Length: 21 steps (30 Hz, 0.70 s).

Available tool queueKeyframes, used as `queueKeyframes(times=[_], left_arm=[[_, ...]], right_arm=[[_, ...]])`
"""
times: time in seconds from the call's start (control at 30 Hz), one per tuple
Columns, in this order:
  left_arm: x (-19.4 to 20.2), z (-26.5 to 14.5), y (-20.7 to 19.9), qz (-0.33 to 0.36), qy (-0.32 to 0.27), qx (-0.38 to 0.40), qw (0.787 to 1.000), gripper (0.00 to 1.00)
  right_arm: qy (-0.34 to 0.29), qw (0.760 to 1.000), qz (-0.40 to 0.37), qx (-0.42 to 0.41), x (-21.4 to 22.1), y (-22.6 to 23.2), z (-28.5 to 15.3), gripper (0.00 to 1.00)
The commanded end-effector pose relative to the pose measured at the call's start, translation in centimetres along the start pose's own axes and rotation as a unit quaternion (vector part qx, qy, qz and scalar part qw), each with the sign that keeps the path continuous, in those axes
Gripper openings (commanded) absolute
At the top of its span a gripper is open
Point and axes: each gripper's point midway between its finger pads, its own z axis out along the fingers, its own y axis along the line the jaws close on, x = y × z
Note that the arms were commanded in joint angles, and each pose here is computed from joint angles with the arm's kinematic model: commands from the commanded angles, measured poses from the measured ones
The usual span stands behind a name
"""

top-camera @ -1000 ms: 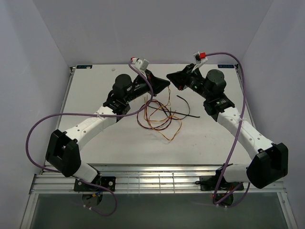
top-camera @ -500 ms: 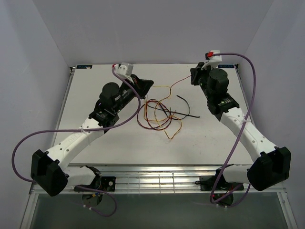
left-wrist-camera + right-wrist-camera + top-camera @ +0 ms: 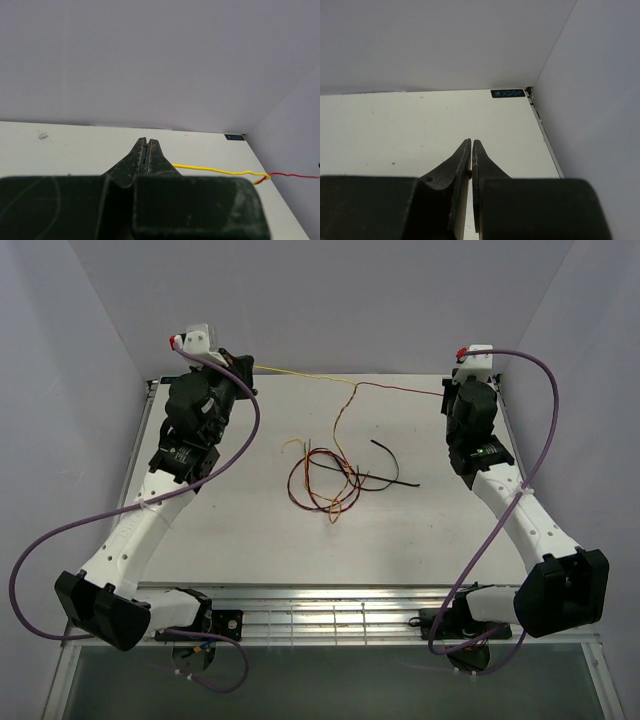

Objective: Untangle the cables

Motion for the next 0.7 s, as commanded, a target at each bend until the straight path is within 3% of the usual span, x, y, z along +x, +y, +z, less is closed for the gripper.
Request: queueKeyframes(times=[0.0,0.27,0.67], left_arm=[[-3.0,0.3,3.7,0.024,-0.022,-0.062,0.998,0.0],[-10.0,0.9,3.9,0.052,-0.092,-0.06,0.993,0.0],[-18.8,3.0,3.2,0.081,-0.178,-0.065,0.979,0.0]], right_arm=[[0.022,0.998,-0.029,0.052,2.5,-2.9,0.4,0.08],[0.035,0.996,-0.038,0.066,3.9,-4.4,-0.1,0.08],[-0.028,0.989,-0.051,0.136,-3.0,-10.6,-0.9,0.08]])
